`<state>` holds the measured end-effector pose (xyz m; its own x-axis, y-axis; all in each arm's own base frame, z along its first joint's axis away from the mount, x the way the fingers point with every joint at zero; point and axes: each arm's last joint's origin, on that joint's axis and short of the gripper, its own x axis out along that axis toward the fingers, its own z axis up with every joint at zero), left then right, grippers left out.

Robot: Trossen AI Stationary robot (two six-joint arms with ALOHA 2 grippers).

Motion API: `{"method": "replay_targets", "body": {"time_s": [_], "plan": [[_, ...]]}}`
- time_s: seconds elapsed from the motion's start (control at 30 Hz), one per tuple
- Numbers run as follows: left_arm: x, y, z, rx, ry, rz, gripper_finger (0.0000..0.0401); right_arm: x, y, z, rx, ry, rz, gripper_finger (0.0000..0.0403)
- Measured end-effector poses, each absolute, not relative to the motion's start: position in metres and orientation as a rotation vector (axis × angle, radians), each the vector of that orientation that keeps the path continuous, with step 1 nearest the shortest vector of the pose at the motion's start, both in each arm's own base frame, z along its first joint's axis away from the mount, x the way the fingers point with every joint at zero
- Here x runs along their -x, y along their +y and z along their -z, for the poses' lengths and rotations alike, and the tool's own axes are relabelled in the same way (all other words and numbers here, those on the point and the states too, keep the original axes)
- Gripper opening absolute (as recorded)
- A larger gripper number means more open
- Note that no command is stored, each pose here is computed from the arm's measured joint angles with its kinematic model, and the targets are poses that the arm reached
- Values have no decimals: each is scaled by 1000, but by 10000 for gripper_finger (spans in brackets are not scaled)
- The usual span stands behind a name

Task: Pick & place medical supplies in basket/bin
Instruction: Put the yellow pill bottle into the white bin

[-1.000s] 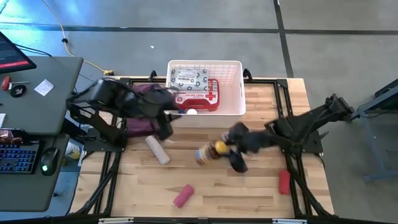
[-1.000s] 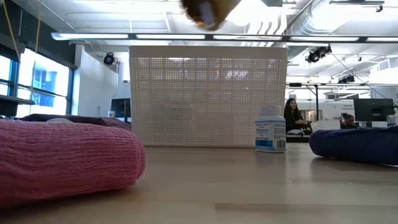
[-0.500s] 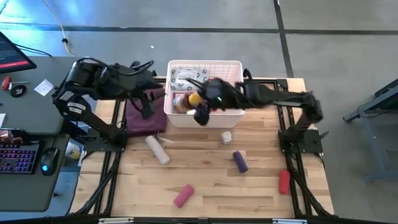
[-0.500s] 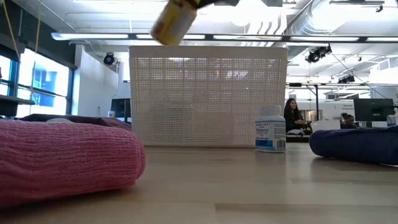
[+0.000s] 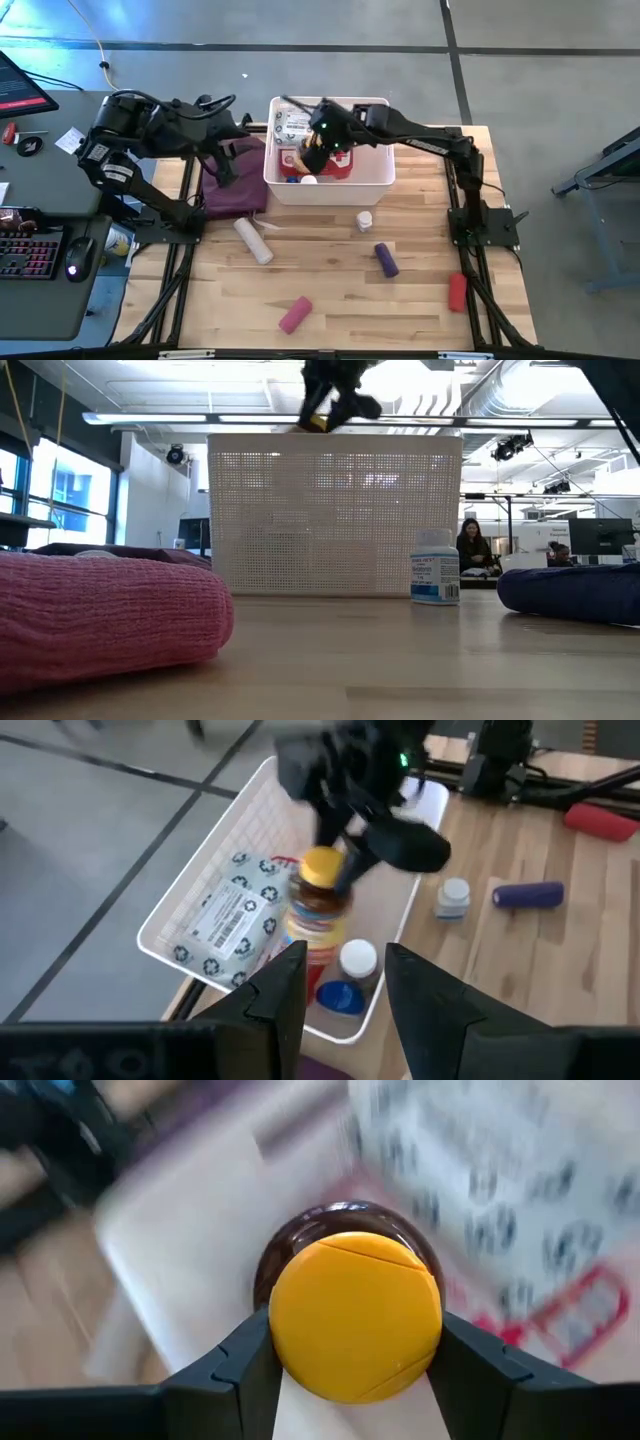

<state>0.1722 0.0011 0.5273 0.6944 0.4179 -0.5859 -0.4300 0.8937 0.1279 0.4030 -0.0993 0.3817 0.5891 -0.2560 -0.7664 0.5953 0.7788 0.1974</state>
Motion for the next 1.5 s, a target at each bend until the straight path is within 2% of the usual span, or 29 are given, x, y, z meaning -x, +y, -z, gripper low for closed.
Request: {"method": "replay_targets", "body": {"time_s": [0.1, 0.47, 0.63, 0.8, 1.07, 1.3, 1.5], "plan": [[-173, 1, -527, 26, 648, -477, 170, -401, -99, -359, -478, 938, 541, 196], [-171, 1, -528, 32, 640, -480, 170, -403, -115, -316, -502, 1023, 629, 196], [-172, 1, -527, 63, 635, -485, 170, -401, -117, -325, -510, 972, 640, 193], [-172, 1, -528, 80, 630, -488, 170, -387, -117, -354, -488, 876, 668, 191], [-171, 1, -528, 82, 630, -490, 170, -366, -111, -343, -489, 1129, 676, 183], [-172, 1, -528, 82, 628, -497, 170, -377, -110, -318, -576, 1112, 578, 136], [-172, 1, -528, 113, 621, -506, 170, -388, -110, -283, -683, 1055, 540, 75]]}}
